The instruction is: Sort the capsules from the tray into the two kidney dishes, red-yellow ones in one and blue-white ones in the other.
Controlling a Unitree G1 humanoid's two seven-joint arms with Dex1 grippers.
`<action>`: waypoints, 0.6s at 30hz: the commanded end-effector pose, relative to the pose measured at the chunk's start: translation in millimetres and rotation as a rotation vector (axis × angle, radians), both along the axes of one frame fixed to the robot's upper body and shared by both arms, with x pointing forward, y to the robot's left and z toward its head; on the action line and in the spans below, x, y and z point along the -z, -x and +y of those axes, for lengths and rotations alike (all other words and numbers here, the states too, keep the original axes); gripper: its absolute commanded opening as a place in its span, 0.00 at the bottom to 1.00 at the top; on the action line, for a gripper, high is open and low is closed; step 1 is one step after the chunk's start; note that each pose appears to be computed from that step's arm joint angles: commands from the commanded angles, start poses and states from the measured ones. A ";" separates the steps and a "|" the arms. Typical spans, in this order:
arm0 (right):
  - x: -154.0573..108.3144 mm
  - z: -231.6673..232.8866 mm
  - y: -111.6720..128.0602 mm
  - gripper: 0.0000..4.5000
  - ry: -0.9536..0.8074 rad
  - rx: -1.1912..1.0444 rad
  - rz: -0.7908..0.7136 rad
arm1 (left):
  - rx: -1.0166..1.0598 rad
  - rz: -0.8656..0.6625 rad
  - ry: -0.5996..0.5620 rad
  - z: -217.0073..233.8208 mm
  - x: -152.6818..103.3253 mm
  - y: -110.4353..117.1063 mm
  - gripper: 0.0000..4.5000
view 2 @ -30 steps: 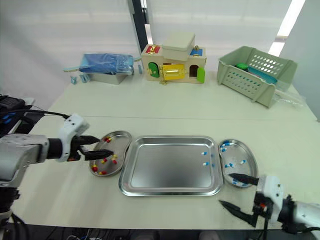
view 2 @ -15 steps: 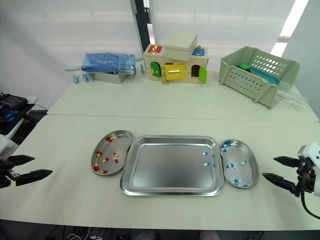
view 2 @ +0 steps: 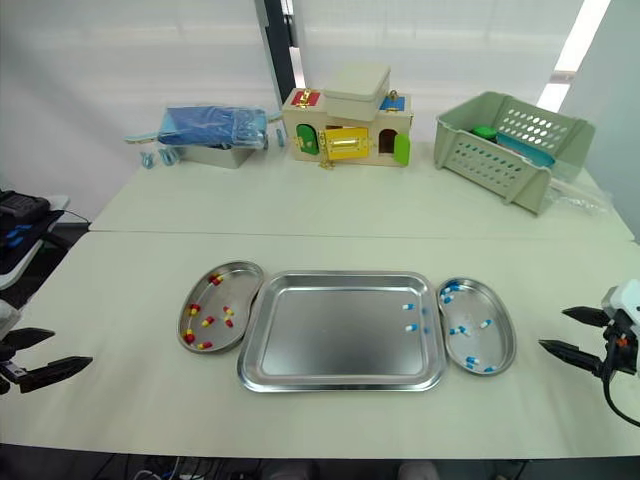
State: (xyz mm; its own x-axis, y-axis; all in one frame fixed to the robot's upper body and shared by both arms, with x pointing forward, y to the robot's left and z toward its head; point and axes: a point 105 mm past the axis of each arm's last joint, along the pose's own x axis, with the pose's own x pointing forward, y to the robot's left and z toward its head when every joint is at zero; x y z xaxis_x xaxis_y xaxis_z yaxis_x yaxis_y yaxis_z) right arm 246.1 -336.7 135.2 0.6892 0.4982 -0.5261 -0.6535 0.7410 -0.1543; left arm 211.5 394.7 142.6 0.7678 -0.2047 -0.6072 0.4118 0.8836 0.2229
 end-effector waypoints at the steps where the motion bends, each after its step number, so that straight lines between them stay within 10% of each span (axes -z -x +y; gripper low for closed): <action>1: -15.6 -0.3 -2.4 1.00 0.025 -0.030 -0.035 | 0.077 -0.066 0.003 -11.9 -12.7 -0.7 0.99; 9: -37.1 26.8 -14.7 1.00 -0.017 -0.154 -0.038 | 0.382 -0.371 0.120 -91.9 -39.2 1.8 0.99; 18: -60.8 91.1 -15.6 1.00 0.017 -0.427 0.077 | 0.663 -0.399 0.426 -198.3 -1.9 70.7 0.99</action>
State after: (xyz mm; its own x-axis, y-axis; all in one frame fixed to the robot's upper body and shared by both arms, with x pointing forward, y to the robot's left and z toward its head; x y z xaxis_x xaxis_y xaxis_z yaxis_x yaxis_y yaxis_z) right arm 267.5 -259.4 187.4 0.4416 0.7005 -0.5606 -0.8790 0.4630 -0.1138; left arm 149.5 212.4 140.6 0.5980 -0.7905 -0.1321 0.8010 0.5839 0.1320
